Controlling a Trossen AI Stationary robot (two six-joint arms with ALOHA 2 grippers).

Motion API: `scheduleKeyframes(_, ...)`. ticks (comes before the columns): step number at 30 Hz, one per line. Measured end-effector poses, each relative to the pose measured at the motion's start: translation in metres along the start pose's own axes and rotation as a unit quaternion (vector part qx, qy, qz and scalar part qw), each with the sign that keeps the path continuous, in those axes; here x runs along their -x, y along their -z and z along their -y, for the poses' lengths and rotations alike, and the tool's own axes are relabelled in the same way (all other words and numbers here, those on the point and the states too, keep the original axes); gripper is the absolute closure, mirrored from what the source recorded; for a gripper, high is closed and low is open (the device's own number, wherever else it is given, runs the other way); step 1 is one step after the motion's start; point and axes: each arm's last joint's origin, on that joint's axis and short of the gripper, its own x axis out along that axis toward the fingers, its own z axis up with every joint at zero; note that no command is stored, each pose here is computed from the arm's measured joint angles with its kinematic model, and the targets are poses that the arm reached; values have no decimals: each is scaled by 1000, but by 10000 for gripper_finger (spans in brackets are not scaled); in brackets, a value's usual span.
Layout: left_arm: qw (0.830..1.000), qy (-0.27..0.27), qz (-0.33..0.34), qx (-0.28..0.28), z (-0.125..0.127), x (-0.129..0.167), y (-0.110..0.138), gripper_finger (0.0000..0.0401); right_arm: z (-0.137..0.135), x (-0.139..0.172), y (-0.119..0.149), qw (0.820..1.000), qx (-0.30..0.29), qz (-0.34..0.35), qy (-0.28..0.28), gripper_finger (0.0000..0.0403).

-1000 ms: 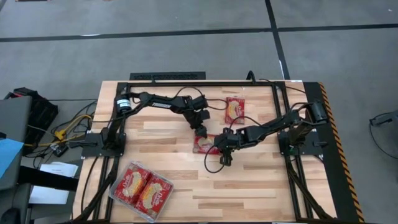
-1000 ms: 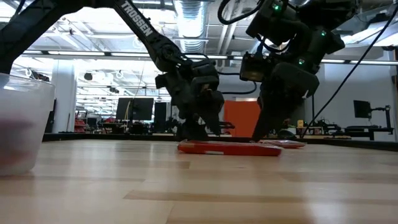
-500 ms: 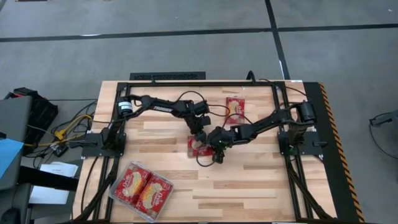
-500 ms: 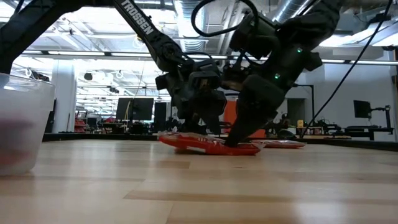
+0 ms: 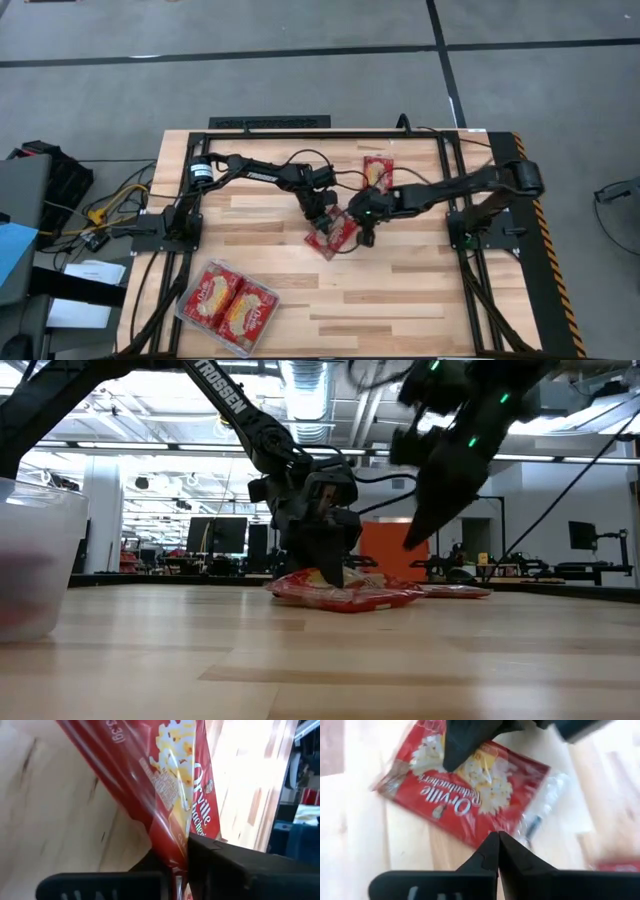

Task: Sort popcorn bags into baskets
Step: Put the red popcorn bag into the transparent bin

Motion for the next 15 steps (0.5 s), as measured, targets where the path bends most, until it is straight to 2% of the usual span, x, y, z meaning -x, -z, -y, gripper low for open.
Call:
scheduleKeyframes(4, 999, 11, -20, 48, 5, 7, 5, 394, -4, 38, 2, 999, 8, 12, 28, 390)
scheduleKeyframes(7, 998, -3, -33, 61, 22, 25, 14, 395, -6, 63, 7, 998, 10, 21, 62, 393)
scheduleKeyframes(11, 998, -39, -35, 40, 58, 59, 33, 397, -7, 88, 15, 994, -2, 35, 101, 381)
scheduleKeyframes(15, 998, -58, -14, 18, 106, 95, 62, 396, -6, 99, 20, 992, -6, 37, 120, 373)
